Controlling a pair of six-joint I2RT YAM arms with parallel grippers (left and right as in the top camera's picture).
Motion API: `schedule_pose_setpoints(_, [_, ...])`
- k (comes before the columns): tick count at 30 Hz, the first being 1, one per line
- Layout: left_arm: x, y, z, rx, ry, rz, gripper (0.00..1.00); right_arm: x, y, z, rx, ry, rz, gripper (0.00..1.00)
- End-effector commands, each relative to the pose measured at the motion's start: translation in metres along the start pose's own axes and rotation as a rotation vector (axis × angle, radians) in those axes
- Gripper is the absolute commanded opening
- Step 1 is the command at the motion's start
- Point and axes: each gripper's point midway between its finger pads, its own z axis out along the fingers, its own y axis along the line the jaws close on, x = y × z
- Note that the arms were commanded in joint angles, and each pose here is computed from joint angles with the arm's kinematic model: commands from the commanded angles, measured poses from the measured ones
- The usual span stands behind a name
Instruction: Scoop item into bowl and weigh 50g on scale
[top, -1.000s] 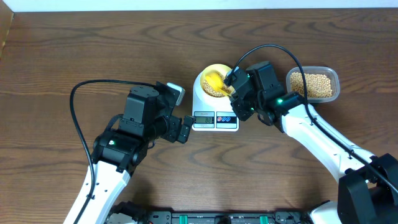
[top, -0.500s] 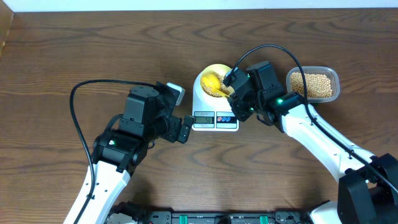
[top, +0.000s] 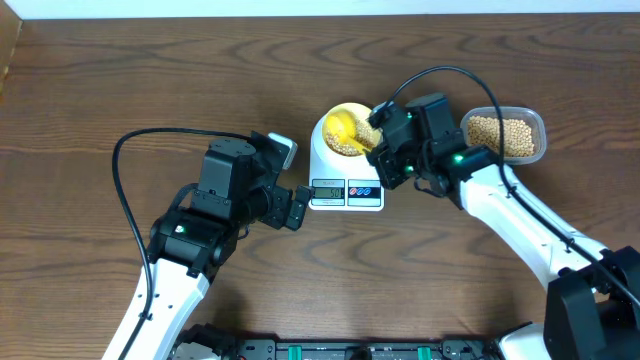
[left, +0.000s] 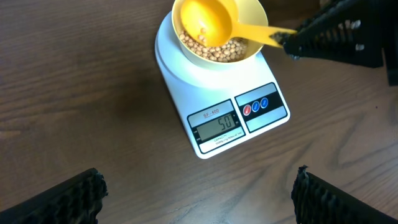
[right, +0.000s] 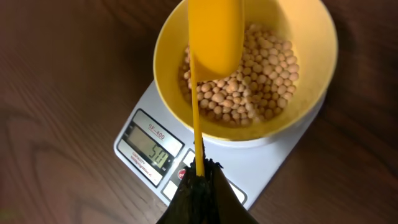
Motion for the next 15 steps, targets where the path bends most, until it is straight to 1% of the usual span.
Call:
schedule_pose_setpoints(1, [-0.001, 0.003, 0.0, -0.01, -0.004, 0.004, 0.98, -0.001, 0.001, -0.002, -0.073, -0.006, 0.092, 0.01])
schedule_pose_setpoints(5, [-0.001, 0.003, 0.0, -0.01, -0.004, 0.004, 0.98, -0.002, 0.001, -0.006, -0.121, -0.015, 0.11, 0.01])
schedule_pose_setpoints(11, [-0.001, 0.003, 0.0, -0.01, -0.004, 0.004, 0.98, -0.006, -0.002, -0.012, -0.119, -0.033, 0.109, 0.01])
schedule_pose_setpoints(15, [-0.001, 0.003, 0.0, -0.01, -0.005, 0.004, 0.98, -0.016, 0.002, -0.025, -0.112, -0.075, 0.035, 0.01])
